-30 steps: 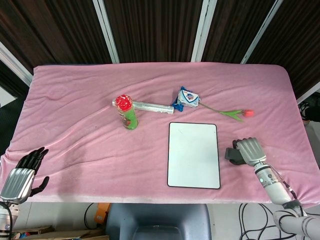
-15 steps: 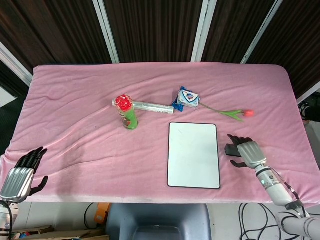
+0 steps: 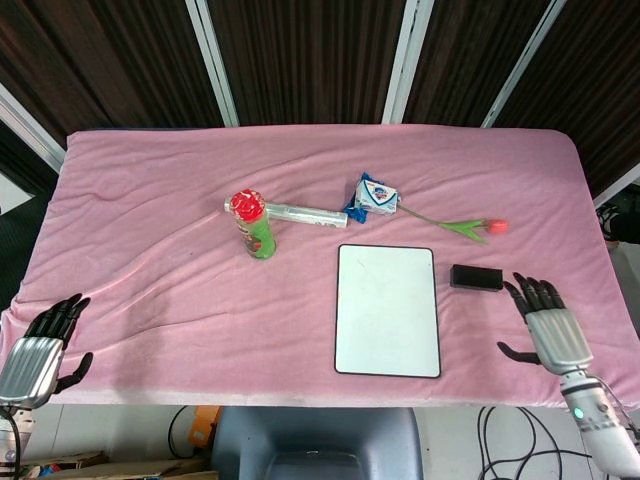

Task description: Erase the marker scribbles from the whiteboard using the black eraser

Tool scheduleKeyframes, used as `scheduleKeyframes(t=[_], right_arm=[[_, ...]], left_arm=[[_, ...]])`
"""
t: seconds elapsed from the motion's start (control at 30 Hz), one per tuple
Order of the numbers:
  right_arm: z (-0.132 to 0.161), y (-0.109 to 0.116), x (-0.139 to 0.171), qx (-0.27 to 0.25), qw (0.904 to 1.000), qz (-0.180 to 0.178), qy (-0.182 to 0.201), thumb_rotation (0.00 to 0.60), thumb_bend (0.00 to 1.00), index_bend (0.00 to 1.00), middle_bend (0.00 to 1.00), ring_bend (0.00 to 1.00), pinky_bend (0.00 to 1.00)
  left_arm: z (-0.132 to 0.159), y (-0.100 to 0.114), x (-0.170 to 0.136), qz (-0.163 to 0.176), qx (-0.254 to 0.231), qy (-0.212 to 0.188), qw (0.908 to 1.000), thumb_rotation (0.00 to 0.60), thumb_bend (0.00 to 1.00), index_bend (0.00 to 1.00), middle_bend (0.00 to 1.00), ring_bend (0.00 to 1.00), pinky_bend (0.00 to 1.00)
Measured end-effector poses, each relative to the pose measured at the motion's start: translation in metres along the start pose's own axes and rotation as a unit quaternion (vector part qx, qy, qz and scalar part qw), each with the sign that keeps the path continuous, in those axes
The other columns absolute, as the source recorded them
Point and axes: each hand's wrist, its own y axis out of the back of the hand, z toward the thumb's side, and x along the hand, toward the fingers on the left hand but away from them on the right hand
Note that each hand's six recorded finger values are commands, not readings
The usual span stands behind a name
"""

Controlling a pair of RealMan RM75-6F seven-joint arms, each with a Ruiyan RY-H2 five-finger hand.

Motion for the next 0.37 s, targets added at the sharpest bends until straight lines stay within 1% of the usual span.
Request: scheduleKeyframes(t=[0.03,0.1,0.27,0.37], right_arm=[[-0.005,0.002,0.011,0.009,0.9998,-0.008,-0.014,0.600,0.34,0.00,0.00,0.00,0.13],[-0.010,0.005,0.020,0.020,0.9993,-0.016,-0.026,0.600,0.33,0.00,0.00,0.00,0.13],[-0.016,0.017,0.033,0.015,0.9979,-0.044,-0.044,0.600,0.33,0.00,0.00,0.00,0.13],[-0.016,0.015,0.033,0.013,0.9982,-0.038,-0.045,0.600,0.33,0.00,0.00,0.00,0.13]], left_arm=[[0.000,0.001,-0.001,0.003,0.000,-0.001,1.0000,0.600,0.39,0.00,0.03,0.07,0.16],[0.001,0.002,-0.002,0.007,0.001,-0.003,1.0000,0.600,0.39,0.00,0.03,0.07,0.16],[0.002,0.002,-0.004,0.007,0.004,-0.005,1.0000,0.600,0.39,0.00,0.03,0.07,0.16],[0.002,0.001,-0.005,0.005,0.004,-0.004,1.0000,0.600,0.39,0.00,0.03,0.07,0.16]])
